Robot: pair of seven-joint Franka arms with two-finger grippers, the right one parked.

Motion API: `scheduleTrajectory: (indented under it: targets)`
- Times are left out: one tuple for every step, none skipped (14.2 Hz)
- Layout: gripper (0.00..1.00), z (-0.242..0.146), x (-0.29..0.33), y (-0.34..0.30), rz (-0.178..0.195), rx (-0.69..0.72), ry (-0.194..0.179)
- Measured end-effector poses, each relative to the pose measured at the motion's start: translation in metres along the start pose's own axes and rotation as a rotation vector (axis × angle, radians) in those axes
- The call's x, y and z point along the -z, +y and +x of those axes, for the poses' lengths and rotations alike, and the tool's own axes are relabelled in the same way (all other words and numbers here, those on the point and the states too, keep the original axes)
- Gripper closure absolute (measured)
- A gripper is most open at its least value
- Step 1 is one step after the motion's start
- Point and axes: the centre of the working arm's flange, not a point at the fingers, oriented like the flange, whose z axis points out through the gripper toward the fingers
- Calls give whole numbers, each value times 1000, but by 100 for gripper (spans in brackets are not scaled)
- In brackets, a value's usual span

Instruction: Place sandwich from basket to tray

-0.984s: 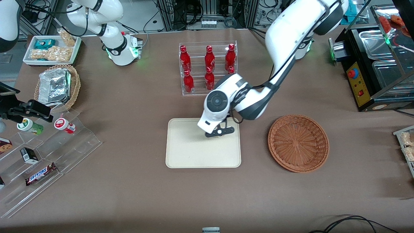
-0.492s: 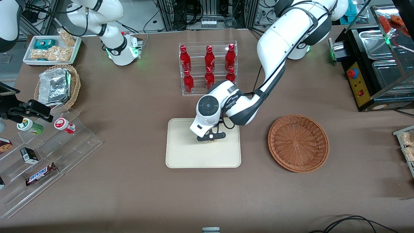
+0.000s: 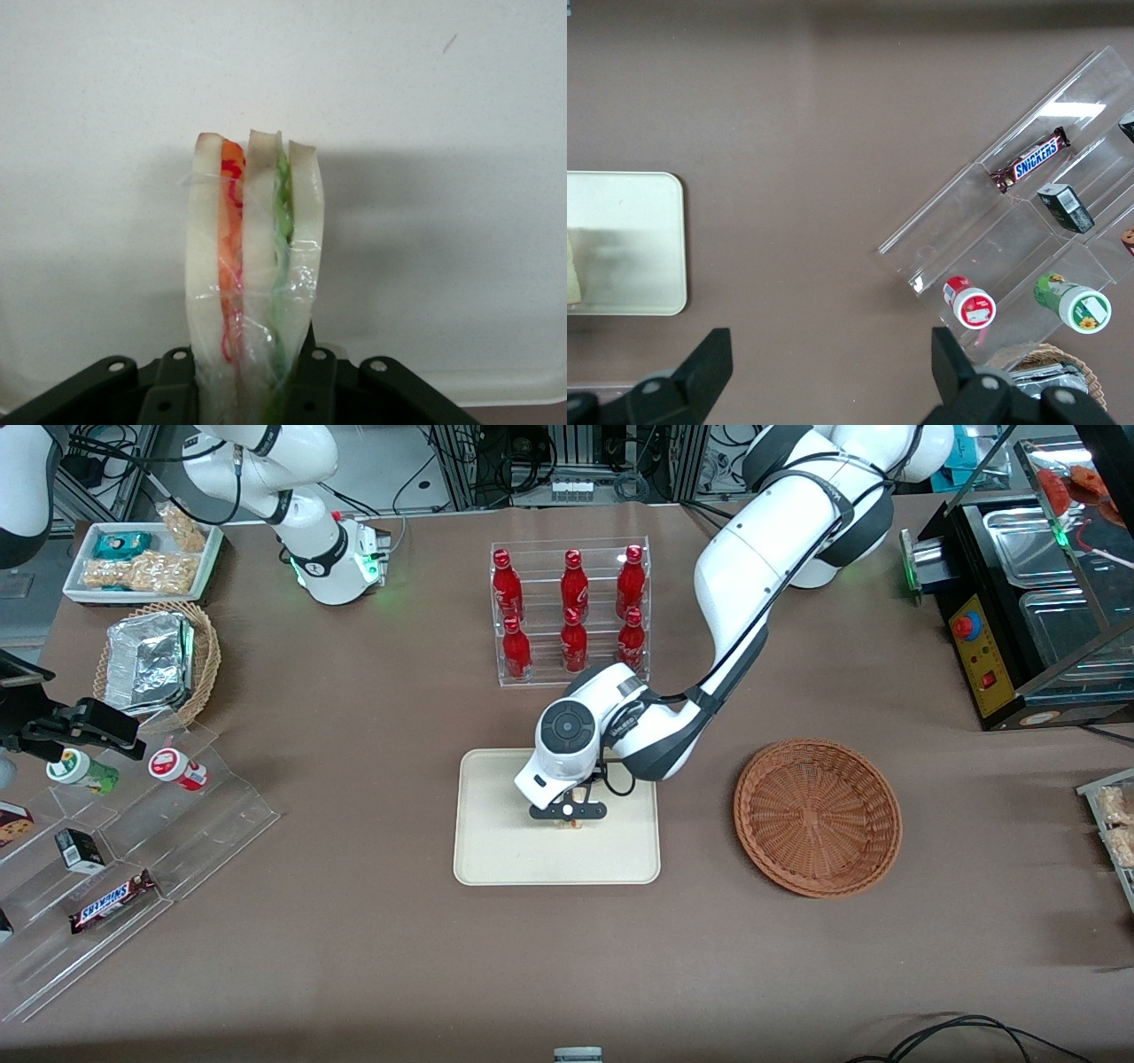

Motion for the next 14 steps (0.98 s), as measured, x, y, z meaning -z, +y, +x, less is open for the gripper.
scheduleTrajectory:
  targets:
    - [60, 1, 1, 0, -2, -1, 2]
    - [60, 1, 3, 0, -4, -1, 4]
    - [55, 2, 3, 0, -5, -1, 6]
    - [47, 2, 4, 1, -7, 0, 7]
    - [39, 3, 6, 1, -13, 9, 13]
    - [28, 5, 8, 2, -24, 36, 22]
    - [19, 6, 11, 4, -36, 79, 31]
    - [8, 8, 19, 6, -52, 128, 43]
    - [1, 10, 35, 8, -69, 171, 60]
    - [0, 12, 59, 7, -80, 201, 75]
    - [0, 14, 90, 1, -78, 232, 70]
    - [0, 14, 125, -12, -70, 259, 46]
    - [0, 12, 162, -30, -53, 283, 15]
    - [0, 9, 197, -52, -30, 292, -21]
